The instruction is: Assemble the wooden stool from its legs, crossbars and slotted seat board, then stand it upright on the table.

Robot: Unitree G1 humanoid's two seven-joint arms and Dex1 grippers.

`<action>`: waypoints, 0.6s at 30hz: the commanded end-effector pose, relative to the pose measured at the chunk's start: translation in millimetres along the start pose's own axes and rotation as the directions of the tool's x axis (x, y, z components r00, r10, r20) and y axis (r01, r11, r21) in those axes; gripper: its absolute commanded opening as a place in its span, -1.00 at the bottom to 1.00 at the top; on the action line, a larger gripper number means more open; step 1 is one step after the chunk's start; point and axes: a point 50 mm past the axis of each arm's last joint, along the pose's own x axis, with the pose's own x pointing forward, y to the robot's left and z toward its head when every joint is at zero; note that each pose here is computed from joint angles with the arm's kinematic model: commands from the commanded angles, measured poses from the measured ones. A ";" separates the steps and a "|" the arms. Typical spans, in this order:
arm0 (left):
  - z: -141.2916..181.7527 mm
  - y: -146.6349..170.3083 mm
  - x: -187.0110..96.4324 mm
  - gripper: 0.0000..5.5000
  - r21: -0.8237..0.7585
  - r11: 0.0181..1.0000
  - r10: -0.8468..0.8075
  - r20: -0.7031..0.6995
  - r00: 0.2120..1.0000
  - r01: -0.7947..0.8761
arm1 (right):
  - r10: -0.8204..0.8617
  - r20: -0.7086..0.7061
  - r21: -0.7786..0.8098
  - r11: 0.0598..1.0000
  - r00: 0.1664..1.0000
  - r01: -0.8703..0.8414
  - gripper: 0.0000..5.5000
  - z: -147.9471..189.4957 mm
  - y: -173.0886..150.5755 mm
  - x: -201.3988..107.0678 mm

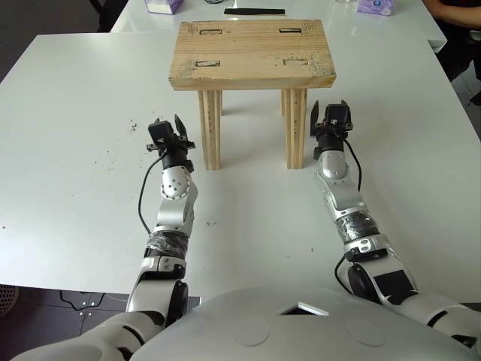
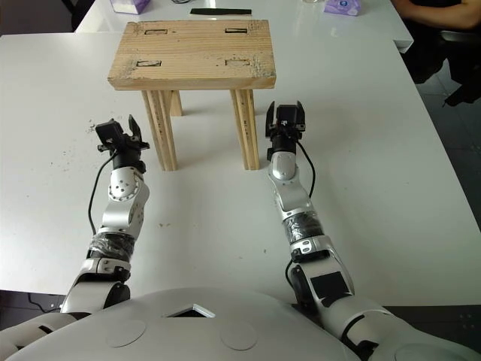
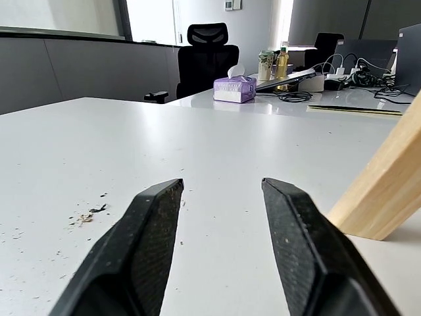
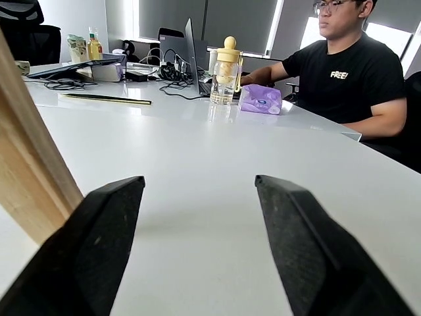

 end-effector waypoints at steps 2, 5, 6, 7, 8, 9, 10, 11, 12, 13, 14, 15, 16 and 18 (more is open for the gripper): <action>1.3 -15.0 7.6 -0.17 -0.008 1.000 -0.008 0.017 1.000 0.008 | -0.013 0.028 -0.008 1.000 1.000 0.013 0.15 9.4 -3.2 14.7; 6.9 -35.9 10.9 -0.17 -0.034 0.998 -0.055 0.034 0.998 0.056 | -0.016 0.023 -0.006 1.000 1.000 0.016 0.15 12.0 -4.2 21.8; 8.0 -41.2 12.2 -0.17 -0.032 0.997 -0.066 0.039 0.997 0.067 | -0.010 0.028 -0.005 1.000 1.000 0.010 0.15 14.8 -2.7 24.4; 8.7 -45.8 13.1 -0.17 -0.031 0.997 -0.071 0.042 0.997 0.073 | -0.005 0.035 -0.004 1.000 0.999 0.005 0.15 17.4 -1.3 26.7; 9.9 -48.9 13.7 -0.17 -0.040 0.997 -0.064 0.046 0.997 0.066 | 0.001 0.045 -0.003 1.000 0.999 -0.001 0.15 20.8 0.4 28.9; 11.3 -50.7 14.2 -0.17 -0.048 0.997 -0.057 0.049 0.997 0.059 | 0.005 0.055 -0.001 1.000 0.998 -0.005 0.15 24.2 2.0 30.9; 12.9 -52.0 14.3 -0.17 -0.054 0.997 -0.051 0.054 0.997 0.054 | 0.009 0.065 0.002 1.000 0.998 -0.009 0.15 27.9 3.5 32.8; 14.2 -52.4 14.3 -0.17 -0.060 0.997 -0.045 0.057 0.997 0.049 | 0.013 0.075 0.002 1.000 0.997 -0.013 0.15 30.7 4.4 33.9; 15.4 -51.8 13.4 -0.17 -0.068 0.997 -0.036 0.056 0.998 0.040 | 0.016 0.086 -0.008 1.000 0.996 -0.016 0.15 32.0 4.6 34.1; 15.7 -50.5 11.9 -0.17 -0.074 0.997 -0.027 0.052 0.998 0.030 | 0.016 0.087 -0.013 1.000 0.996 -0.014 0.15 31.2 3.9 33.8; 13.6 -47.5 10.0 -0.17 -0.079 0.997 -0.018 0.041 0.999 0.021 | 0.005 0.071 -0.011 1.000 0.997 -0.004 0.15 27.5 1.9 32.9; 11.2 -44.8 8.3 -0.17 -0.079 0.997 -0.019 0.028 0.999 0.021 | -0.008 0.055 -0.006 1.000 0.998 0.008 0.15 23.9 -0.2 32.0; 8.8 -41.9 7.2 -0.17 -0.071 0.997 -0.022 0.019 1.000 0.023 | -0.020 0.042 -0.002 1.000 0.999 0.020 0.15 21.1 -2.1 31.4; 7.2 -39.0 5.6 -0.08 -0.064 0.997 -0.049 0.008 0.999 0.050 | -0.033 0.032 0.000 0.999 0.999 0.033 0.14 18.9 -4.2 30.8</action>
